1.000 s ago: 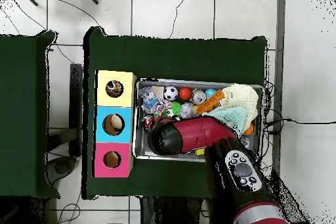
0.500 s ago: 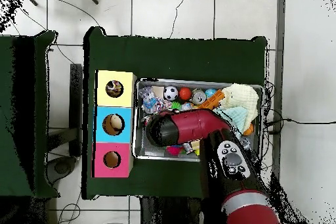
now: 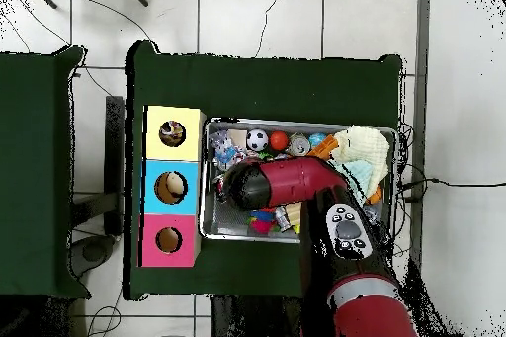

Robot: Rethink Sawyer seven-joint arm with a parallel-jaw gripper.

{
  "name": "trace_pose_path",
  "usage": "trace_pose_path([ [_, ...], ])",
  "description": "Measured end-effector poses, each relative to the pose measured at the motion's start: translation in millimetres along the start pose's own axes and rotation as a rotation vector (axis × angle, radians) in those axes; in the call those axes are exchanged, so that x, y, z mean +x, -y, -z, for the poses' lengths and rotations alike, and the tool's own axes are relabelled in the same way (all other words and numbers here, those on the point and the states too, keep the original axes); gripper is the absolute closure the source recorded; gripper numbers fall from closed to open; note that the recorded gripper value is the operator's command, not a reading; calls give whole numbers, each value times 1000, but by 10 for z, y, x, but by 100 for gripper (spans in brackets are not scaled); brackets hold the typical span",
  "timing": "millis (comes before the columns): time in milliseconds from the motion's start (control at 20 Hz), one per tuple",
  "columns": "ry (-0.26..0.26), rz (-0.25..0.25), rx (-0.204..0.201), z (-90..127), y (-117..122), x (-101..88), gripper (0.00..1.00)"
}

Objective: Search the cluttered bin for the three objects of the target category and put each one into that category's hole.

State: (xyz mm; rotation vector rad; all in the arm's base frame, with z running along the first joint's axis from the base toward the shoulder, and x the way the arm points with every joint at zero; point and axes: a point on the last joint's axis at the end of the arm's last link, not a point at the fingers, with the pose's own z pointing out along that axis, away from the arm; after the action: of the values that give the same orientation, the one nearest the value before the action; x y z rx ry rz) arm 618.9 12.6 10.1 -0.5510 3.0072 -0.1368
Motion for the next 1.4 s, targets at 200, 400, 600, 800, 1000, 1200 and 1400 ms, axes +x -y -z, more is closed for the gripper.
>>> trace_pose_path([
  [200,0,-11,-2,-36,18,-22,0],
  [400,-4,-29,-14,-63,8,-23,0],
  [600,6,-78,-49,-84,23,-75,0],
  [800,21,-129,-90,-106,57,-126,0],
  [1000,29,-162,-121,-111,81,-146,0],
  [1200,28,-176,-143,-118,54,-132,0],
  [1400,21,-174,-157,-172,-15,-116,0],
])
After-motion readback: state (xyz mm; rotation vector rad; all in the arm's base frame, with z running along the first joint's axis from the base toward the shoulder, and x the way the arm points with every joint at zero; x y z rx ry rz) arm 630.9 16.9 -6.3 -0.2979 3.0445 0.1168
